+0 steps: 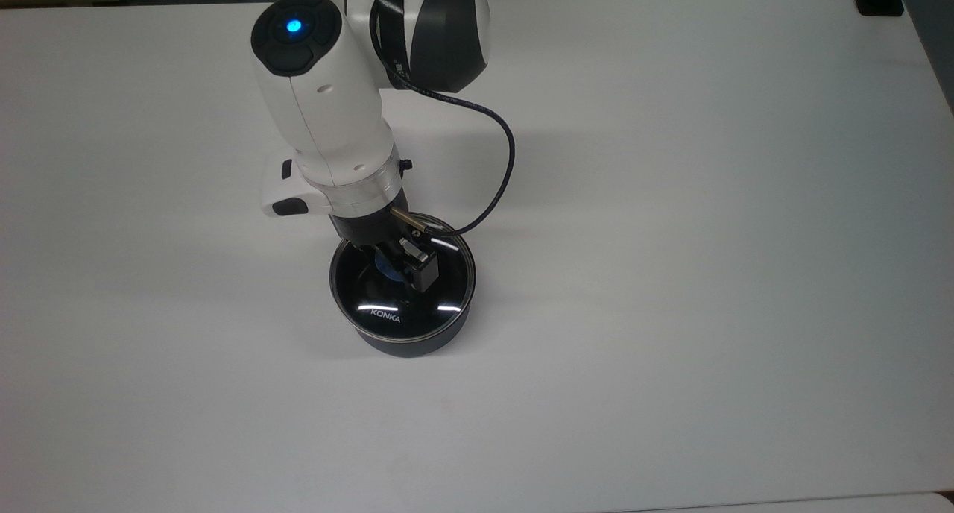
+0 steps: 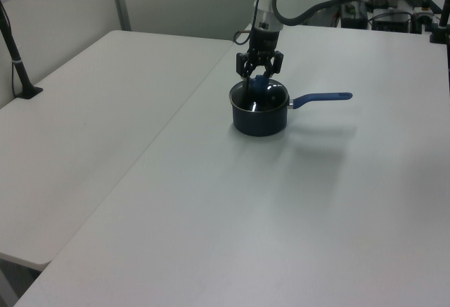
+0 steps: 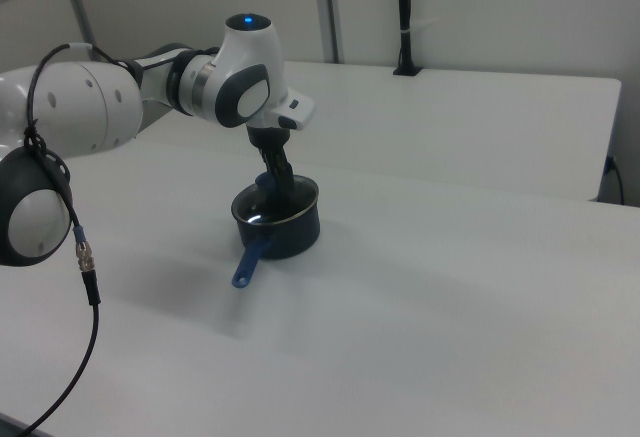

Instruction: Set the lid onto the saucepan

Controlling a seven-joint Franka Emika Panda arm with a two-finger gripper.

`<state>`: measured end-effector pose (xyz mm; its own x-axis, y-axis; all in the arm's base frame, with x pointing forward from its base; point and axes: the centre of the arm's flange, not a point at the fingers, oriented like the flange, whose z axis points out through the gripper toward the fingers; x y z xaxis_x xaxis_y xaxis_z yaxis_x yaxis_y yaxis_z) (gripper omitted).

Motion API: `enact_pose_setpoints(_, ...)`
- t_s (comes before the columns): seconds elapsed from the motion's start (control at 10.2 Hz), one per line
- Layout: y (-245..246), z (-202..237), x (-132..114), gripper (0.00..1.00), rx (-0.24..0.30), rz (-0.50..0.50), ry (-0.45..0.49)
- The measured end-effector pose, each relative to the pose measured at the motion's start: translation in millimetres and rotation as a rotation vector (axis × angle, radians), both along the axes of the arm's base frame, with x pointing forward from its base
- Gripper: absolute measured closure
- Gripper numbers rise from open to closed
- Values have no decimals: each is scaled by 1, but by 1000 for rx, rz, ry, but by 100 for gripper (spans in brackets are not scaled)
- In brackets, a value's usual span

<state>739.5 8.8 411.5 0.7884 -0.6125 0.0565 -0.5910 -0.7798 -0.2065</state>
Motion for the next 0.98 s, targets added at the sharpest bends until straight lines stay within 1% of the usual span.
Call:
enact_pose_setpoints(0.1,0,-2,0,41,0,0,3)
enact_pose_setpoints(0.2,1,-1,0,33,0,1,2)
enact_pose_setpoints(0.29,1,-1,0,28,0,2,1)
enact_pose_setpoints(0.39,1,3,0,9,0,2,-5)
enact_pose_setpoints(0.49,1,15,-1,0,0,1,-22)
enact_pose_setpoints(0.69,-13,75,-19,0,3,-9,-31)
enact_pose_setpoints(0.78,-31,123,-42,0,5,-24,-20)
enact_pose_setpoints(0.88,-50,171,-71,0,2,-28,-18)
enact_pose_setpoints(0.98,-63,208,-105,0,-7,15,-13)
